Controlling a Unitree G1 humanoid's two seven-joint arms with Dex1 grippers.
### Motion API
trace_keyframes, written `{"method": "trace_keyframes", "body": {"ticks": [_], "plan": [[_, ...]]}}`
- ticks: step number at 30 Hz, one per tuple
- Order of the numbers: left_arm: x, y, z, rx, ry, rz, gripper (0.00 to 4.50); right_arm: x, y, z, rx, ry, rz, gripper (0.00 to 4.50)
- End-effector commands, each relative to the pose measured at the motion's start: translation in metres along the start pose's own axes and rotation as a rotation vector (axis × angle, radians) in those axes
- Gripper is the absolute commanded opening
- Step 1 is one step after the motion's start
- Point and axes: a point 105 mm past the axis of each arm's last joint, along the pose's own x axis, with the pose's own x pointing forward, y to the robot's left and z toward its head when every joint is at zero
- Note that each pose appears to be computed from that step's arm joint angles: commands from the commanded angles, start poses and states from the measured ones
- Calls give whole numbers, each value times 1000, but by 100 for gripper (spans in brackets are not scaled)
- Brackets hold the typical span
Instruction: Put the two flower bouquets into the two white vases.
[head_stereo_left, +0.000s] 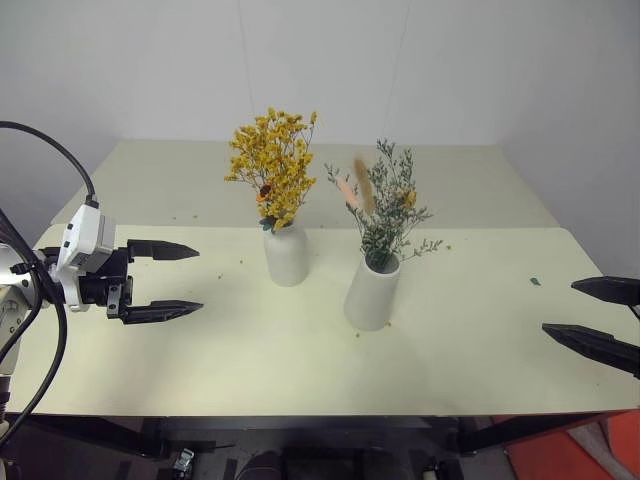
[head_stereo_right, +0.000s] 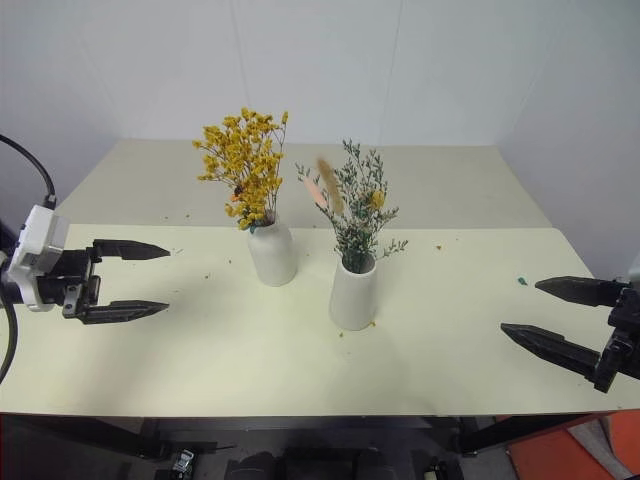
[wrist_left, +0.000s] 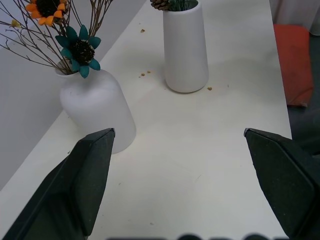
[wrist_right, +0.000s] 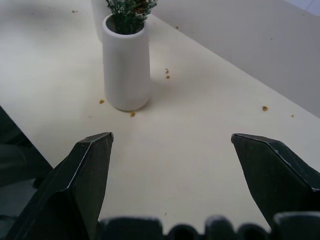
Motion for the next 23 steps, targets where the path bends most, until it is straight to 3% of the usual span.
{"method": "trace_keyframes", "body": {"ticks": [1,15,23], "plan": [[-2,2,8,47,-11,6,450,-2,1,5,-29,-16,-18,445],[2,8,3,84,-48,40,450,-7,9,-1,-18,8,55,445],[6,10,2,105,-58,46,450,-5,8,-9,-41,44,10,445]]}}
